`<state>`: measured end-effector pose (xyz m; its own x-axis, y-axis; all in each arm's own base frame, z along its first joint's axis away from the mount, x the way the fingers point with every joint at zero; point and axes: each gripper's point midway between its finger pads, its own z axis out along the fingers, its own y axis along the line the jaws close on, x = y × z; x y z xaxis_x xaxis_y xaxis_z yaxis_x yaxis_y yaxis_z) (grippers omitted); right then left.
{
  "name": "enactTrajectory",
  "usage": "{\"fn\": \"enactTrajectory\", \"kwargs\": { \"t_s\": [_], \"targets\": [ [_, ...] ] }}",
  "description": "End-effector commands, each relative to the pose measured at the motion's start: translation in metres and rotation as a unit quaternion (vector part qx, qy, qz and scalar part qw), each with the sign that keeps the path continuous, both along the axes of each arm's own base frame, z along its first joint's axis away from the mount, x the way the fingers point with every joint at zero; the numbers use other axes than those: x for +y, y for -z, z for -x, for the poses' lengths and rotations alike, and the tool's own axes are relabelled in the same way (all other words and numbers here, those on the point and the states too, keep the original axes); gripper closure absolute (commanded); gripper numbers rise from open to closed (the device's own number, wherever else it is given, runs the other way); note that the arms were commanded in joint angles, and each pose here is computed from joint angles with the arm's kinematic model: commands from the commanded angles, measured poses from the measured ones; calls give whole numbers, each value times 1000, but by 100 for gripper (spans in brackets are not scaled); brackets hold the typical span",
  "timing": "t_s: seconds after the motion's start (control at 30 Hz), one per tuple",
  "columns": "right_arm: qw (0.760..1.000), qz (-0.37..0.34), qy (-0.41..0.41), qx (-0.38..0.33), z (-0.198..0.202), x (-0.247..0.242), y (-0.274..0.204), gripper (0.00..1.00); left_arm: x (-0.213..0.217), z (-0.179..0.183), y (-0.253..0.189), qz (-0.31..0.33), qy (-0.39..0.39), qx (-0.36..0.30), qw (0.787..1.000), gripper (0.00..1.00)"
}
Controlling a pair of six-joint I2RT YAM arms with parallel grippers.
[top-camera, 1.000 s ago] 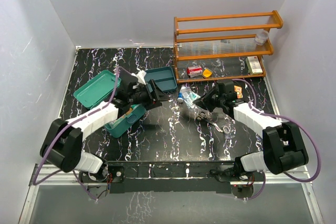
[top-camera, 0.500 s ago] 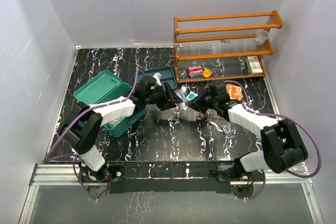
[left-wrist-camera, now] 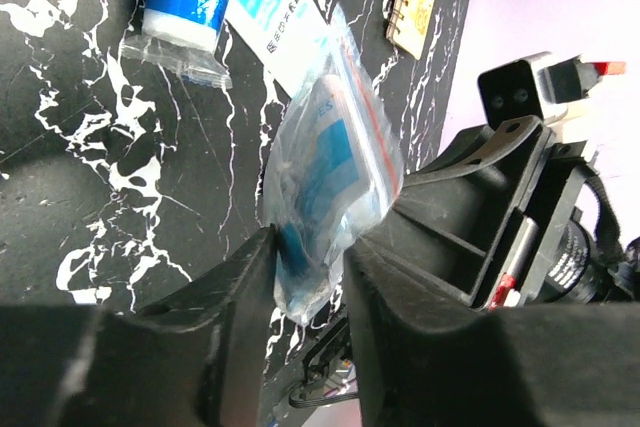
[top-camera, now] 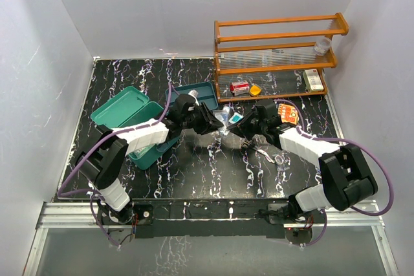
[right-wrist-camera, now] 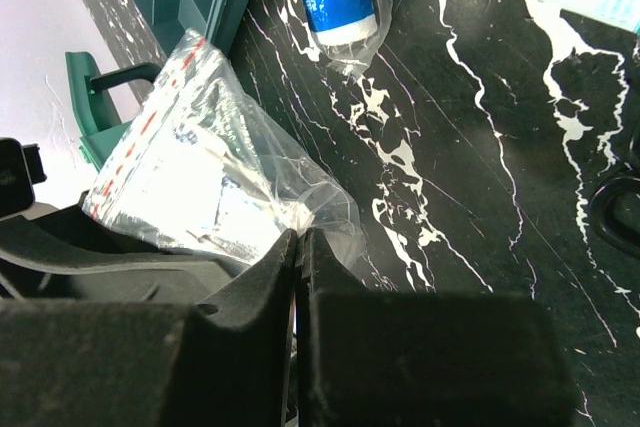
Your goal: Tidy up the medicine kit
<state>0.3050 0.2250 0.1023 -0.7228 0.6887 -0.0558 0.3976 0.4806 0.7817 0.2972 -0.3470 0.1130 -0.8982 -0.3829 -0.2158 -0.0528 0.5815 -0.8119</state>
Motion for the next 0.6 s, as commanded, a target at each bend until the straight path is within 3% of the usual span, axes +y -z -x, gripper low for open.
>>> {"fn": "enactTrajectory", "kwargs": {
  "t_s": [0.0,0.13,0.33,0.43,0.5,0.57],
  "targets": [
    [999,-22,-12,-36,-7,11,-21,100,-10,-9,-18,11,-3,-20,1000,64],
    [999,-24,-18,-42,-7,13,-24,100,-13,-9,-16,9,3,-19,1000,63],
    [999,-18,-19,-48,-5,10,-26,97,-8,-11,-16,-5,-3,-34,999,90],
    [999,-1,-17,-46,-4,6,-21,88,-5,-13,-17,-17,-4,-44,999,100],
    [999,24,-11,-47,-3,-2,-17,73,-2,-12,-18,-25,-3,-49,998,100],
    [997,55,0,-52,-5,-12,-14,68,2,-11,-22,-34,-1,-59,998,100]
  ]
}}
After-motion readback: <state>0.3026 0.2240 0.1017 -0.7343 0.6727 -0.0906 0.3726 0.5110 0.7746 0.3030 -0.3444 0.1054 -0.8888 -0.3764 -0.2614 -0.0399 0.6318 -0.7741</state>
